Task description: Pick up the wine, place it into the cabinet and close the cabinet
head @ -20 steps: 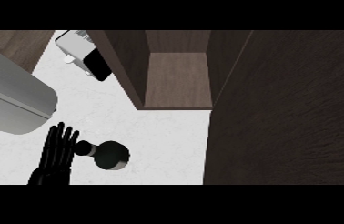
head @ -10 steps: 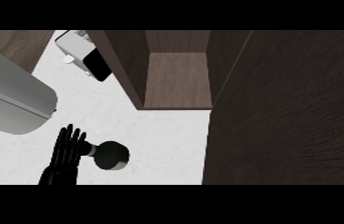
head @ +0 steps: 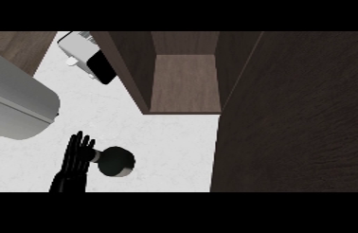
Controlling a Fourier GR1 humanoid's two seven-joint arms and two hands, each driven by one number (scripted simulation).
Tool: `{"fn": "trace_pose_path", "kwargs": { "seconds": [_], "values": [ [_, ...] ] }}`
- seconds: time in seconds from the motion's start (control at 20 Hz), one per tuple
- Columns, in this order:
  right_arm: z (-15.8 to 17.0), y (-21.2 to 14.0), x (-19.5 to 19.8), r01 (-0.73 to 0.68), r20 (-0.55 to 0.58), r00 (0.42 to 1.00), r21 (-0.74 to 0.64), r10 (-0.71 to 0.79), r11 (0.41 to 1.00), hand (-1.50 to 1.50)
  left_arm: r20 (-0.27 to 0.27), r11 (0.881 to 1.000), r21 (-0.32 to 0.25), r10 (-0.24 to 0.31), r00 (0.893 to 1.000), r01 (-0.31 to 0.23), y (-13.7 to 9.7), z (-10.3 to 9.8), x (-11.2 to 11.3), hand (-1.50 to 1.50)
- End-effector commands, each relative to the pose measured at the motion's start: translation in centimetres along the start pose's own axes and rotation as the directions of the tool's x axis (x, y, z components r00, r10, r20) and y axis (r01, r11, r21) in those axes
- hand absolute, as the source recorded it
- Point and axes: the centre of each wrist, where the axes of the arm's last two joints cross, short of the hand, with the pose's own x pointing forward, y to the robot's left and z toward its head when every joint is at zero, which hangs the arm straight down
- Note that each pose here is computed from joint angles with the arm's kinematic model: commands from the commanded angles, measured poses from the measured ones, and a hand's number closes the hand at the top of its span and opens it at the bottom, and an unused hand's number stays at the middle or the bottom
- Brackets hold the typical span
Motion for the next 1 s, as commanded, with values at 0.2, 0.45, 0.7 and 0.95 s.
{"fn": "trace_pose_path", "kwargs": {
  "seconds": [0.2, 0.45, 0.7, 0.95],
  "values": [
    [2.5, 0.1, 1.9, 0.039, 0.052, 0.998, 0.015, -0.04, 0.999, -1.5, -0.019, 1.0, -0.004, 0.016, 1.0, -0.016, 0.6, -1.7, -2.2, -1.5],
    [1.8, 0.6, 2.2, 0.043, 0.052, 0.998, 0.004, -0.043, 0.999, -1.5, -0.029, 1.0, 0.0, -0.003, 1.0, 0.003, 0.0, -1.3, -4.3, -1.5],
    [1.4, -0.8, 2.3, 0.017, 0.075, 0.997, 0.019, -0.019, 1.0, -1.5, -0.052, 0.999, -0.028, 0.038, 0.998, -0.04, -0.3, -1.4, -3.9, -1.5],
    [2.2, -0.5, 3.0, 0.003, 0.062, 0.998, 0.039, -0.005, 0.999, -1.5, -0.036, 0.999, -0.008, 0.044, 0.998, -0.045, -0.1, -1.8, -4.8, -1.5]
  ]
}}
